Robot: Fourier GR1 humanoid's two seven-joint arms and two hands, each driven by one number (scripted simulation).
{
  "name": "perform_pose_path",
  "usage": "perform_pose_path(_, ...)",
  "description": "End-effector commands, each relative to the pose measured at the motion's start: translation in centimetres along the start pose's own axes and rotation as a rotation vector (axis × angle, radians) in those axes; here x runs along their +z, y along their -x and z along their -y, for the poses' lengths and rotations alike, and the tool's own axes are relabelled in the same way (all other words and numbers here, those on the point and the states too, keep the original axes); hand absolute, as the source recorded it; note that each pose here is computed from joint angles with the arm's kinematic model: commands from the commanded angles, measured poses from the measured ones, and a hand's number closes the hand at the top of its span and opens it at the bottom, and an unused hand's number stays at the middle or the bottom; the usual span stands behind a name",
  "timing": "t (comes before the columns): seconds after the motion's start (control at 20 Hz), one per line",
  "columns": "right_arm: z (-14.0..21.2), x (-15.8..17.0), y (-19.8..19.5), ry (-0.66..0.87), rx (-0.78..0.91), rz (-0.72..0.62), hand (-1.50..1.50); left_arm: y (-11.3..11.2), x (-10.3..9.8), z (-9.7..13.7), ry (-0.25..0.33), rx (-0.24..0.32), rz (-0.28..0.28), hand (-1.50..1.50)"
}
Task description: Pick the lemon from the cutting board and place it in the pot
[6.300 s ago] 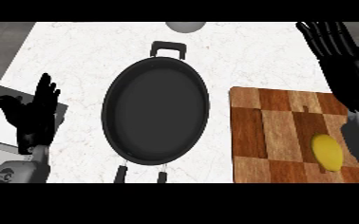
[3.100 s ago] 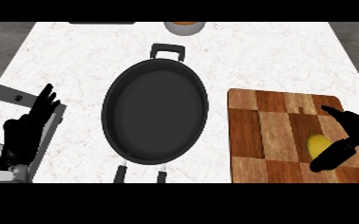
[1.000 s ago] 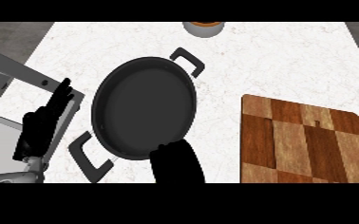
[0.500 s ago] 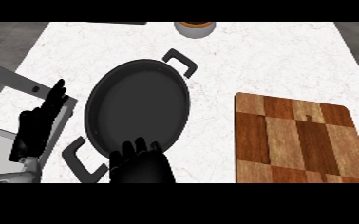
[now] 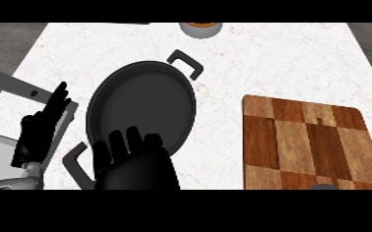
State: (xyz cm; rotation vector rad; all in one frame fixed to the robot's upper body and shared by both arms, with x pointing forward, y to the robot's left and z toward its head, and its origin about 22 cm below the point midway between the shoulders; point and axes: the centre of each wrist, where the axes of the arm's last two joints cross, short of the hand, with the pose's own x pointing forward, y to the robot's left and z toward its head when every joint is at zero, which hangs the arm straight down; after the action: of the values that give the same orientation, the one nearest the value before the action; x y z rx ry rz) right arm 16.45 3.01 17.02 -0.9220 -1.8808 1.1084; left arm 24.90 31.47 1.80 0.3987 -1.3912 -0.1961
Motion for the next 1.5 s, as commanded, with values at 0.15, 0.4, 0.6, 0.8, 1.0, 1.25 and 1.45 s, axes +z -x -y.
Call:
perform_pose_path(0.15,1.2,-4.1,-0.8,0.098,-0.124,-0.189,1.50,-0.6,-0.5,0.4,-0.022,0.007,0.017,0.00)
perform_pose_path(0.4,1.5,-7.4,-0.6,0.096,-0.122,-0.184,1.50,0.7,0.2,-0.2,-0.026,0.014,-0.012,0.00)
perform_pose_path(0.6,-0.1,-10.2,0.1,0.100,-0.090,-0.208,1.50,-1.0,-0.8,-1.2,-0.011,0.002,0.008,0.00)
perform_pose_path(0.8,-2.1,-12.7,2.1,0.058,-0.102,-0.225,1.50,-0.5,0.9,-0.7,-0.009,-0.003,0.003,0.00)
perform_pose_path(1.0,-3.3,-15.3,3.8,0.043,-0.041,-0.232,1.50,-0.6,0.5,0.4,-0.023,-0.008,0.015,0.00)
perform_pose_path(1.25,-6.8,-16.3,7.7,0.002,-0.011,-0.240,1.50,-1.0,0.4,0.4,0.009,0.016,0.024,0.00)
perform_pose_path(1.45,-7.8,-16.1,9.3,-0.025,-0.151,-0.322,-1.50,-1.6,-0.7,1.2,0.006,0.011,0.037,0.00)
